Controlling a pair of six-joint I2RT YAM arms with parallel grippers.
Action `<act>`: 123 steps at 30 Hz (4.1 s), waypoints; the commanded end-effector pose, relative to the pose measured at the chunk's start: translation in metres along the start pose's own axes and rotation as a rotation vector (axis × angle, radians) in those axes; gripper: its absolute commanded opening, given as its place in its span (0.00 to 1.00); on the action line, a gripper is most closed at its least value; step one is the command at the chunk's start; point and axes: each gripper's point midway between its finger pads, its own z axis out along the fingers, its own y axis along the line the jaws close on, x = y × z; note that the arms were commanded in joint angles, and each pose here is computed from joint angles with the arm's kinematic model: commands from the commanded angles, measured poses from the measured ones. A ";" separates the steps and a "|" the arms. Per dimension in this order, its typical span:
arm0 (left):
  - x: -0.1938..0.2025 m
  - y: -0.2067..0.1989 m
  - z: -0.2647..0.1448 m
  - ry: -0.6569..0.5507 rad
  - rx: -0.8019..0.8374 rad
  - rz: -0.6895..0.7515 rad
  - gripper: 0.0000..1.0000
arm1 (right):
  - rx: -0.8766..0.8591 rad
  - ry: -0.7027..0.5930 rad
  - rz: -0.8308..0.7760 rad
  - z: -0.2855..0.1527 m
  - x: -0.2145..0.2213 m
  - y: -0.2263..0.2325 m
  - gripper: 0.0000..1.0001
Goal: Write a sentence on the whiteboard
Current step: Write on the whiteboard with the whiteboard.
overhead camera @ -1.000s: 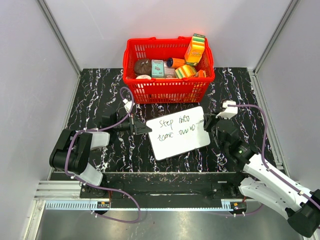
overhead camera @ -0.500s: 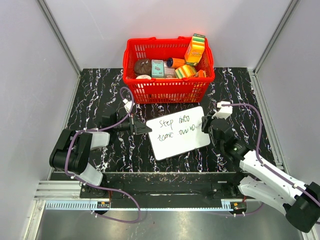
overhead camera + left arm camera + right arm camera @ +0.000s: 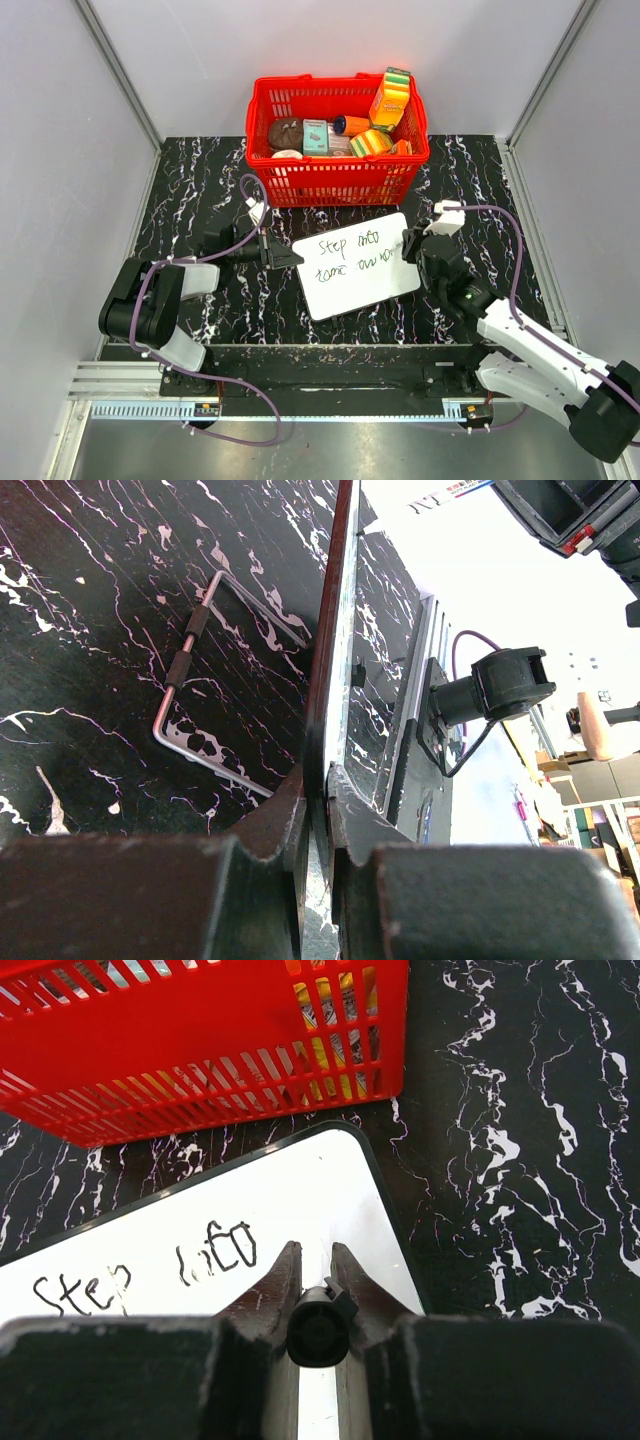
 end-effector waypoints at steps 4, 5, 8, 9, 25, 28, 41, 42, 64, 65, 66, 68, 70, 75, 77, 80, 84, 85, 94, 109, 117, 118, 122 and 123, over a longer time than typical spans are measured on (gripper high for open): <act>0.004 0.007 0.006 0.015 -0.009 0.072 0.00 | 0.002 -0.054 0.036 0.007 -0.020 0.006 0.00; 0.004 0.007 0.005 0.015 -0.009 0.075 0.00 | 0.006 -0.051 0.039 0.007 -0.018 0.005 0.00; 0.004 0.007 0.006 0.016 -0.008 0.073 0.00 | 0.012 -0.039 0.037 0.005 -0.014 0.001 0.00; 0.004 0.007 0.005 0.015 -0.009 0.073 0.00 | 0.013 -0.033 0.036 0.005 -0.012 0.001 0.00; 0.004 0.007 0.005 0.014 -0.010 0.073 0.00 | 0.031 0.062 0.033 -0.001 0.022 -0.012 0.00; 0.003 0.006 0.005 0.013 -0.010 0.077 0.00 | 0.034 0.067 0.033 -0.002 0.025 -0.013 0.00; 0.004 0.007 0.005 0.015 -0.011 0.072 0.00 | 0.069 0.034 0.019 -0.001 0.012 -0.018 0.00; 0.004 0.007 0.005 0.014 -0.010 0.075 0.00 | 0.065 0.030 0.019 -0.001 0.009 -0.017 0.00; 0.004 0.006 0.005 0.014 -0.008 0.076 0.00 | 0.073 -0.060 0.026 0.006 -0.030 -0.008 0.00; 0.003 0.006 0.005 0.012 -0.007 0.080 0.00 | 0.072 -0.062 0.025 0.006 -0.032 -0.008 0.00; 0.004 0.006 0.005 0.014 -0.008 0.077 0.00 | 0.069 -0.061 0.025 0.006 -0.031 -0.007 0.00; 0.003 0.006 0.005 0.012 -0.007 0.078 0.00 | 0.066 -0.055 0.022 0.006 -0.029 -0.007 0.00; 0.004 0.006 0.005 0.013 -0.010 0.076 0.00 | 0.063 -0.052 0.023 0.006 -0.027 -0.008 0.00; 0.003 0.006 0.005 0.012 -0.009 0.077 0.00 | 0.057 -0.018 0.022 0.003 -0.012 -0.012 0.00; 0.004 0.006 0.005 0.013 -0.010 0.077 0.00 | 0.063 0.006 0.019 0.002 -0.003 -0.016 0.00; 0.004 0.006 0.005 0.013 -0.010 0.074 0.00 | 0.067 0.032 0.021 0.000 0.007 -0.020 0.00; 0.004 0.006 0.005 0.013 -0.010 0.076 0.00 | 0.077 0.057 0.023 -0.002 0.018 -0.024 0.00; 0.003 0.006 0.005 0.012 -0.009 0.077 0.00 | 0.078 0.057 0.026 -0.002 0.018 -0.025 0.00; 0.004 0.006 0.005 0.013 -0.010 0.077 0.00 | 0.098 0.043 0.018 -0.001 0.013 -0.027 0.00; 0.004 0.006 0.005 0.013 -0.008 0.077 0.00 | 0.104 -0.038 0.017 0.003 -0.024 -0.020 0.00; 0.004 0.006 0.005 0.013 -0.006 0.080 0.00 | 0.092 -0.054 0.014 0.009 -0.032 -0.013 0.00; 0.004 0.006 0.005 0.012 -0.007 0.078 0.00 | 0.089 -0.060 0.015 0.009 -0.036 -0.012 0.00; 0.004 0.006 0.005 0.012 -0.009 0.078 0.00 | 0.082 -0.064 0.012 0.010 -0.038 -0.010 0.00; 0.003 0.005 0.005 0.011 -0.007 0.083 0.00 | 0.079 -0.065 0.013 0.011 -0.038 -0.009 0.00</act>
